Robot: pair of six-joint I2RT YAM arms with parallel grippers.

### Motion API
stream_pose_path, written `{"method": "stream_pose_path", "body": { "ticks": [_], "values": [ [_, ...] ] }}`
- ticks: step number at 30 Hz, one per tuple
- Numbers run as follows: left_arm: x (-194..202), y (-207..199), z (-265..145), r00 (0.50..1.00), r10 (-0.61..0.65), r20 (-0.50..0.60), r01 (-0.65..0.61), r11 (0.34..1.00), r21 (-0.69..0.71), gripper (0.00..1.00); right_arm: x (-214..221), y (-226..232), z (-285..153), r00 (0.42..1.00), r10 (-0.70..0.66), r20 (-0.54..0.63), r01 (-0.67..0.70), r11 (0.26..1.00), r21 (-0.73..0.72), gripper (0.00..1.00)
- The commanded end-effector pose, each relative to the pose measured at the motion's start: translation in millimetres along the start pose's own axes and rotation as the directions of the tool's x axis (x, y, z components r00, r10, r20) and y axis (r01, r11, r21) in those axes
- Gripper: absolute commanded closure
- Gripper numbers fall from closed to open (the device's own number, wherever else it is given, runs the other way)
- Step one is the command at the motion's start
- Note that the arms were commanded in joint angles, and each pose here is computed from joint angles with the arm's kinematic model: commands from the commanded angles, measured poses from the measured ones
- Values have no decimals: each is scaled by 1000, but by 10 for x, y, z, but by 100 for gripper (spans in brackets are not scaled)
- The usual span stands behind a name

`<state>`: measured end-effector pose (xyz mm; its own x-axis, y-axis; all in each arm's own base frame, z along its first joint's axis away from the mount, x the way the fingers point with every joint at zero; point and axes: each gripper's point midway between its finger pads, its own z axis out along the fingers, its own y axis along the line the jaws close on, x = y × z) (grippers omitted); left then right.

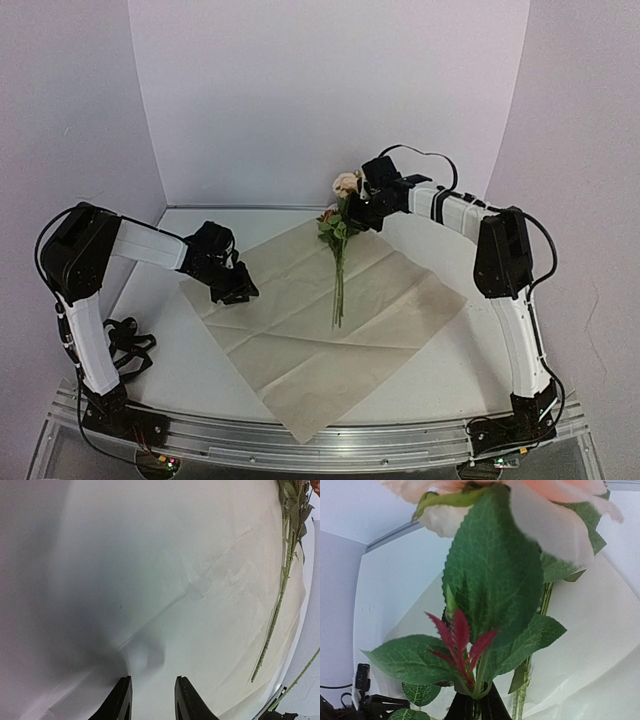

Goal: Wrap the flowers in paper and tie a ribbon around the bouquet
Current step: Adjust the fake flower on the flattened wrapping paper.

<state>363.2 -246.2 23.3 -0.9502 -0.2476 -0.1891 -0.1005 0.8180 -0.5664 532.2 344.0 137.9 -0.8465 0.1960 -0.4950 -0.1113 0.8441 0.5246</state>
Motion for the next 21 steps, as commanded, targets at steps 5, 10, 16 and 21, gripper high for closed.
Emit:
{"method": "stream_pose_path", "body": {
  "ticks": [5,10,16,21],
  "values": [
    [-113,-97,-10,1000,16,11,-16,1000,18,68,209,-243,338,995,-43,-93,47,998,45,100],
    [-116,-111,-4,1000,14,10,-14,1000,24,68,227,-329,422,996,-30,-88,36,997,75,100],
    [-107,-103,5,1000,13,6,-13,1000,24,68,138,-391,458,998,-31,-48,36,993,114,95],
    [-107,-111,9,1000,13,4,-13,1000,27,68,106,-409,498,999,-33,-35,37,992,123,81]
  ]
}}
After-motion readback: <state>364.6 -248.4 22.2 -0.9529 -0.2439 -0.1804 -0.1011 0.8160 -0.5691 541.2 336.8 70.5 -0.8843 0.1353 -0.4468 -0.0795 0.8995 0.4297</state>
